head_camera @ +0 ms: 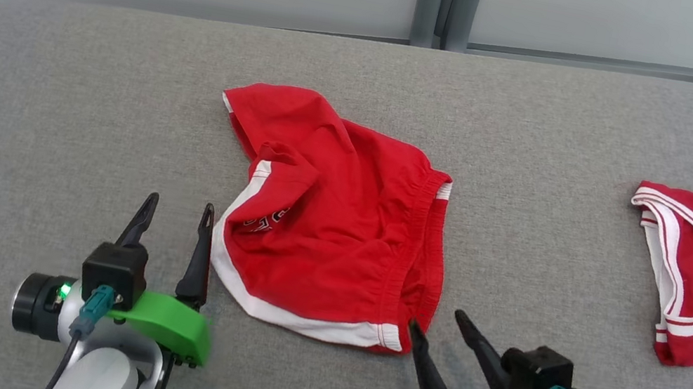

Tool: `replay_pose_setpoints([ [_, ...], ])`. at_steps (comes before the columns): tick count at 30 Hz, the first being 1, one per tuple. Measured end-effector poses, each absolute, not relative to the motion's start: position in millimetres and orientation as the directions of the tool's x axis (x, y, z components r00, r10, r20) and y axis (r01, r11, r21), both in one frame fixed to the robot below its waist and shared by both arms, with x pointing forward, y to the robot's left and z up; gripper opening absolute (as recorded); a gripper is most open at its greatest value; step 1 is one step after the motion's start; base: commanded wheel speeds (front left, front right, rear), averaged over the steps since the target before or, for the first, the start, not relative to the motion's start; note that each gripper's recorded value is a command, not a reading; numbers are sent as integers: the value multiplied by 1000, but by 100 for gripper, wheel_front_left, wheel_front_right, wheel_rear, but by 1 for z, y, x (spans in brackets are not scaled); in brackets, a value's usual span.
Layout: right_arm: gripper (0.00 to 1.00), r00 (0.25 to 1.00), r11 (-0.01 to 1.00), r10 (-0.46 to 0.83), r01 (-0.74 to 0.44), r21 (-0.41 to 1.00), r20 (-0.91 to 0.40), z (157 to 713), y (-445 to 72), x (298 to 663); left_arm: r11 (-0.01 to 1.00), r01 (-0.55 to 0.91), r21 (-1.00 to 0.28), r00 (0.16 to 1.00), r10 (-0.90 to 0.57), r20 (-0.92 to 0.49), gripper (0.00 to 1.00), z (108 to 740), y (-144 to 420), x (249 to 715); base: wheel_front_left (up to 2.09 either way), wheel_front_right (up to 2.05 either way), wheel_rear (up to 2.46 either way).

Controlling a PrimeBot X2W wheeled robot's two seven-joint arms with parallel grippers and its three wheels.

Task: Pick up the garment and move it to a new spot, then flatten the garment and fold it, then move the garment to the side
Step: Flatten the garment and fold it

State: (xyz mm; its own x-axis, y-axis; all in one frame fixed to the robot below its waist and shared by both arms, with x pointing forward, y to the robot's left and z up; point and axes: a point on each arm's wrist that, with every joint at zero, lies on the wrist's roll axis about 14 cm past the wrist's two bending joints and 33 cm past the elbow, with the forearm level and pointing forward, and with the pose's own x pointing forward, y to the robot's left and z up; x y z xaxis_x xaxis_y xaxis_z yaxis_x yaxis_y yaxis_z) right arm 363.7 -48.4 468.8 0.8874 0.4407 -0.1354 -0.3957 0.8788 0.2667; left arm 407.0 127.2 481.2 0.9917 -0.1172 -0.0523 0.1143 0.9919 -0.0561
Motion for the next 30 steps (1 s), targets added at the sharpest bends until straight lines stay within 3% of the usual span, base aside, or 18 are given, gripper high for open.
replay_pose_setpoints([
  [14, 100, 781, 817, 569, -503, 283, -256, 429, -3, 355, 996, -16, -82, 998, 11, -70, 100, 477, 166, 376, 0, 0, 0],
  [16, 43, 776, 814, 574, -507, 281, -262, 426, 0, 357, 996, -25, -84, 998, 19, -67, 100, 478, 169, 375, 0, 0, 0],
  [19, 0, 772, 814, 575, -507, 283, -271, 421, 1, 362, 996, -34, -85, 997, 28, -70, 100, 477, 171, 374, 0, 0, 0],
  [30, 0, 862, 875, 448, -367, 316, -238, 424, -45, 386, 996, -23, -90, 996, 15, -90, 100, 470, 166, 378, 0, 0, 0],
])
